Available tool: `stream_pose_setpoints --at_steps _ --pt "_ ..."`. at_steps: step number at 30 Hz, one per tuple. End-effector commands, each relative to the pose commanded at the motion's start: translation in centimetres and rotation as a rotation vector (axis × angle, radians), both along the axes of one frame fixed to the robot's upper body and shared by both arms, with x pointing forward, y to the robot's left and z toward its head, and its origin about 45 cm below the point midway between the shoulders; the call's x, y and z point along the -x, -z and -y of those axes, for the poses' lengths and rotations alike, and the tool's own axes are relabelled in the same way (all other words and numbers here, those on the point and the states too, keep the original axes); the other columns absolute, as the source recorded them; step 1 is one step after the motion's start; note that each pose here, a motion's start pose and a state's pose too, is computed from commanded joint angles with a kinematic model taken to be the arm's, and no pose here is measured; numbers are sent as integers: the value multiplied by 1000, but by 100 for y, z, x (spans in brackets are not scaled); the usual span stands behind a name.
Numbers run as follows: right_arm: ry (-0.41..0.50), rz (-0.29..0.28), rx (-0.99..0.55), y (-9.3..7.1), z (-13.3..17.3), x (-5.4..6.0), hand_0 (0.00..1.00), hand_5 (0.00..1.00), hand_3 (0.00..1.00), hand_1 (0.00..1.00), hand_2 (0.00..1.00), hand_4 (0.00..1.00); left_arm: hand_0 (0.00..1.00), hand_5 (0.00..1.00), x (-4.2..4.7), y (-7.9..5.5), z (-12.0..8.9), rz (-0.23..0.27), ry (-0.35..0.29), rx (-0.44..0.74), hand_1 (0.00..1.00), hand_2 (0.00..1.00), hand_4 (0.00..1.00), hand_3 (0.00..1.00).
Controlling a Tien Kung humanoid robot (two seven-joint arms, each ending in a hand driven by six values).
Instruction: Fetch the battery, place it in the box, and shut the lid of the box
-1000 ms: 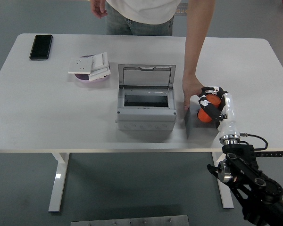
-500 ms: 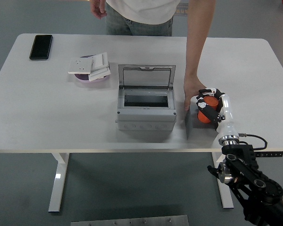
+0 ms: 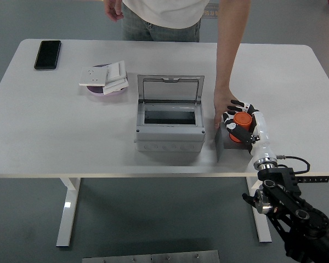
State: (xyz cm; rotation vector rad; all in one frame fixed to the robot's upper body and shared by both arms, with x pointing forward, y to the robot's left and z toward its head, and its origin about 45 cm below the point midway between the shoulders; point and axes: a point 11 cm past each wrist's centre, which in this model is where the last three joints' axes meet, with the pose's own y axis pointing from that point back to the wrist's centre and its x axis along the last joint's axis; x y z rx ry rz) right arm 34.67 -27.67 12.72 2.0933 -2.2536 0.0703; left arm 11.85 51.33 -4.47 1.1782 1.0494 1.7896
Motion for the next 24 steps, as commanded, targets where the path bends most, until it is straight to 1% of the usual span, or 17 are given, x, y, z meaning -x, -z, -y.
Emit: stream_pose_setpoints --at_steps 4,5,9,10,16,17,22,23,24 --pt "-8 10 2 -38 -16 -20 922 118 866 777 784 933 602 132 -14 -3 1 3 1 1 757 626 632 570" --pt "-10 12 3 -48 -18 -26 981 215 885 810 799 980 599 131 -18 -5 1 4 1 1 753 618 626 570" --pt "-13 19 9 -86 -21 -44 981 215 885 810 799 980 599 131 -31 -11 -3 6 2 0 753 618 626 570" --pt "-14 20 9 -94 -22 -48 998 278 918 848 807 998 599 126 -32 -12 -5 6 1 0 751 598 614 564" --pt "-18 25 12 -133 -26 -65 998 278 918 848 807 998 599 126 -31 -15 -9 4 1 0 751 598 614 564" --pt "-19 26 12 -142 -27 -68 998 318 926 871 831 998 601 129 -32 -15 -8 4 1 0 749 592 618 564" --pt "-25 38 12 -207 -39 -92 998 318 926 871 831 998 601 129 -37 -14 -5 5 1 2 749 592 618 564" --pt "-26 41 13 -224 -43 -97 998 353 917 865 822 998 600 126 -38 -15 -5 5 1 2 748 592 614 565" --pt "-27 44 13 -238 -45 -101 998 353 917 865 822 998 600 126 -39 -16 -6 5 1 2 748 592 614 565"
